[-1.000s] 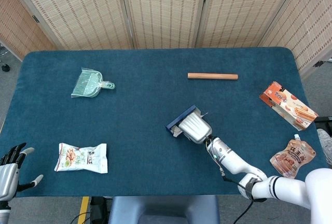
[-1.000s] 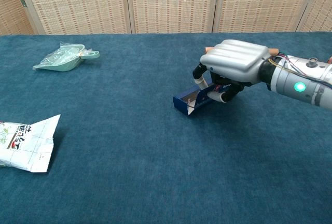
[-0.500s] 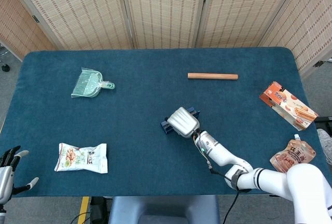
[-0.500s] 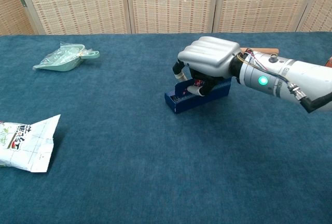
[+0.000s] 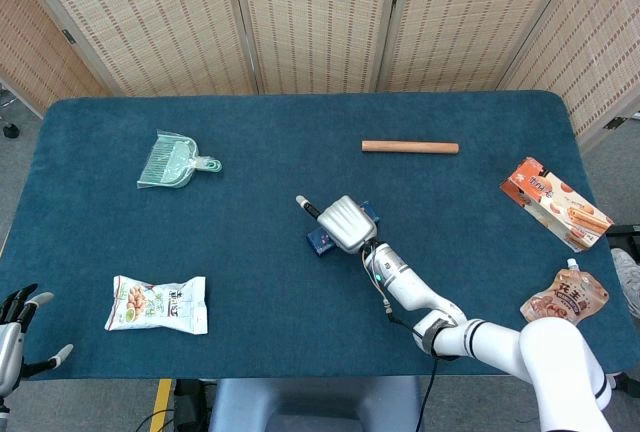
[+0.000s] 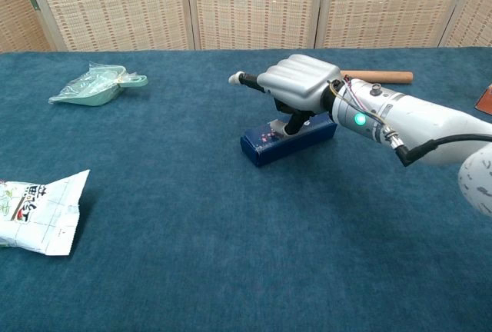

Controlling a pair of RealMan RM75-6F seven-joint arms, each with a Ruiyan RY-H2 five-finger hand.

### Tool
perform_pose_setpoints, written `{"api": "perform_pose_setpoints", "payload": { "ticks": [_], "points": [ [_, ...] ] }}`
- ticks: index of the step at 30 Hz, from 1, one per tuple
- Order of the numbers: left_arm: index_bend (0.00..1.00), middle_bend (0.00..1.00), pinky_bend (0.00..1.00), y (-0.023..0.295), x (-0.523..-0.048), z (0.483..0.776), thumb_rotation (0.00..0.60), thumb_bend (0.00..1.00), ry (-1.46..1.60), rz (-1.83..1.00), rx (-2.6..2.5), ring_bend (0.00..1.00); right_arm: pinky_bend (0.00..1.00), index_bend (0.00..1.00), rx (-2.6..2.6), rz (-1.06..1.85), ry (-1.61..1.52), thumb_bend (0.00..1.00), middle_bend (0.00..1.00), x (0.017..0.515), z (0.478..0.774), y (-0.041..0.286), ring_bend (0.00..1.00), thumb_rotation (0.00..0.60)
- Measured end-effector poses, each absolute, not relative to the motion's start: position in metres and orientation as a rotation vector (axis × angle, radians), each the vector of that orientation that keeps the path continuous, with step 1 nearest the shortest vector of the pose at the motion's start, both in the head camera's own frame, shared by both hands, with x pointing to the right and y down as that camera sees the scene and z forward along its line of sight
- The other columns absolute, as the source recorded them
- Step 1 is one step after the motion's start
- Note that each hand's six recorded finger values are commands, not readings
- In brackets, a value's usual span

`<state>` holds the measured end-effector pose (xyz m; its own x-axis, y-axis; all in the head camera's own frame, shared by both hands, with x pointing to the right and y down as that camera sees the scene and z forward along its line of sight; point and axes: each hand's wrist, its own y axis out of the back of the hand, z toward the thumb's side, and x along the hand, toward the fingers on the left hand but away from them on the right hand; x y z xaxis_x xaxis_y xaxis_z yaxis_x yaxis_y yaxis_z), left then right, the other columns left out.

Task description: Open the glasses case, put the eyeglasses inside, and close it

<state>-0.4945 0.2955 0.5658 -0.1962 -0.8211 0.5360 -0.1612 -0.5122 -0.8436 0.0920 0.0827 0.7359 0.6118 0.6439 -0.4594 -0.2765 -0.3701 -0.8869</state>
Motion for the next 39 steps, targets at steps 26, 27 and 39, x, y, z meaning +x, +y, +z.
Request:
{"api": "perform_pose_setpoints", "payload": {
  "ticks": [26,27,39],
  "points": [
    [0.24,0.12,0.19,0.294,-0.489,0.568,0.6,0.2,1.141,-1.744,-1.599,0.11,1.0,0.05,-1.802,1.094,-0.316,0.22,1.0,0.121,0.719,0.076,1.0,0.6],
    [0.24,0.12,0.19,0.294,-0.489,0.568,0.6,0.2,1.14,-1.746,-1.599,0.11,1.0,0.07,-1.803,1.106,-0.306,0.22,1.0,0.122,0.721,0.076,1.0,0.6],
    [0.24,0.12,0.19,0.296,-0.494,0.567,0.6,0.2,1.138,-1.776,-1.589,0.11,1.0,0.26,-1.776,1.227,-0.217,0.22,1.0,0.114,0.745,0.069,1.0,0.6]
  ]
}}
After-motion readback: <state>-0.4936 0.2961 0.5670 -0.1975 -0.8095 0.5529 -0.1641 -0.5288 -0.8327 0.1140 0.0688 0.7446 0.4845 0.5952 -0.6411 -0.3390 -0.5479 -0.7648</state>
